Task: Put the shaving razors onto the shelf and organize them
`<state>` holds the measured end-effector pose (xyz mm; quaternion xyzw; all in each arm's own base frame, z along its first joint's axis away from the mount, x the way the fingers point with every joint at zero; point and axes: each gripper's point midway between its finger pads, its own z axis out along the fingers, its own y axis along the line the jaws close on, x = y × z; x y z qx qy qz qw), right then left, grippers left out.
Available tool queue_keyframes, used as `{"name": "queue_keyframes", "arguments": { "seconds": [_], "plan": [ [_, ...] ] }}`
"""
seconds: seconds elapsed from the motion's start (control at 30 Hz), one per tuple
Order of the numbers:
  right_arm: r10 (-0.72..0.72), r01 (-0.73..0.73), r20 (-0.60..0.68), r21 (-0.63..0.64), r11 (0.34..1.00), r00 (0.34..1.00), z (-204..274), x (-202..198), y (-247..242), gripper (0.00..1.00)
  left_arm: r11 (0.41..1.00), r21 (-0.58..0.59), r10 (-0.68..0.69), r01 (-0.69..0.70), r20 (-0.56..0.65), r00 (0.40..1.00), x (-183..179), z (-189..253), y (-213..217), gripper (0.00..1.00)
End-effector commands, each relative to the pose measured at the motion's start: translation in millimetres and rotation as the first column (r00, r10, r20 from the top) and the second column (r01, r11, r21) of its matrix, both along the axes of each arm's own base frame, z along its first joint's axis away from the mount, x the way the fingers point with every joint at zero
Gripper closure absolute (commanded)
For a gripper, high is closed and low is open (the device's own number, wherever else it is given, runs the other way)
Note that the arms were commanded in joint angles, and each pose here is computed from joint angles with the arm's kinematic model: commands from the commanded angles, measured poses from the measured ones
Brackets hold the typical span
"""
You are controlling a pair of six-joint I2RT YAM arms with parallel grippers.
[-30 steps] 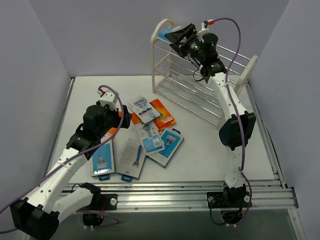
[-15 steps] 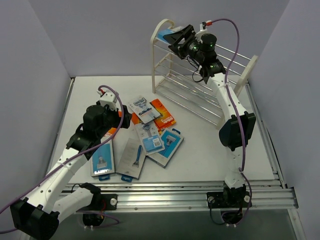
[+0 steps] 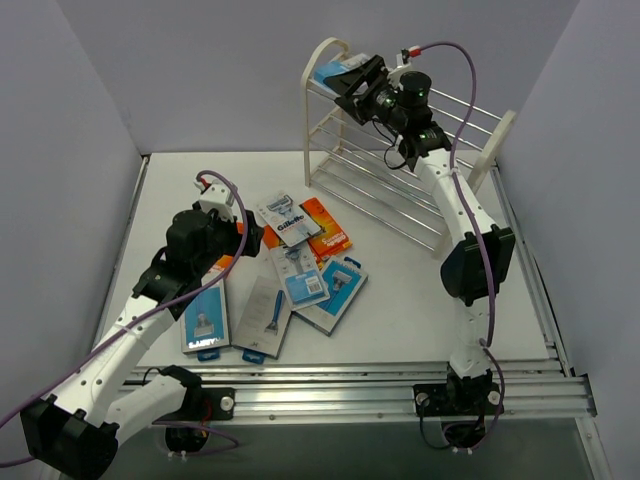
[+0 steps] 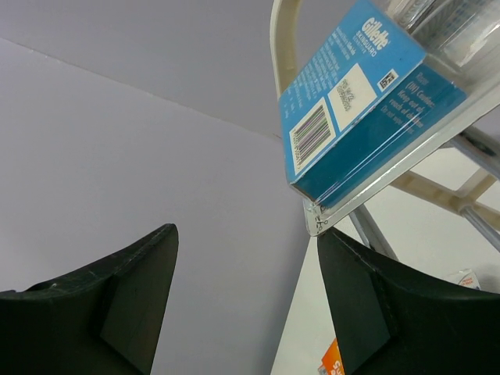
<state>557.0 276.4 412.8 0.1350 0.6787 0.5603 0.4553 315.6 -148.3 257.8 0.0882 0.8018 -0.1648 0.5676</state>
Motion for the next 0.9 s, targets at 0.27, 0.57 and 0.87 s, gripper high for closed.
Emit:
{"name": "queue_keyframes", "arguments": {
  "seconds": [0.27, 0.57, 0.87],
  "plan": [
    [0.014, -0.014, -0.01, -0.017, 1.0, 1.0, -2.6, -17.6, -1.8, 0.32, 0.999, -0.029, -0.016, 0.018, 0.049, 0.999, -0.2, 17.6, -4.8, 0.16],
    [0.018, -0.019, -0.036, -0.028, 0.999, 0.999, -16.5, -18.8, -1.6, 0.31, 0.999, -0.025, -0.019, 0.02, 0.034, 0.999, 0.1, 13.9, -5.6, 0.16],
    [0.005, -0.008, -0.047, -0.045, 0.999, 0.999, -23.3, -22.7, -4.9, 0.28, 0.999, -0.028, -0.024, 0.025, 0.029, 0.999, 0.3, 13.5, -7.0, 0.16]
  ]
}}
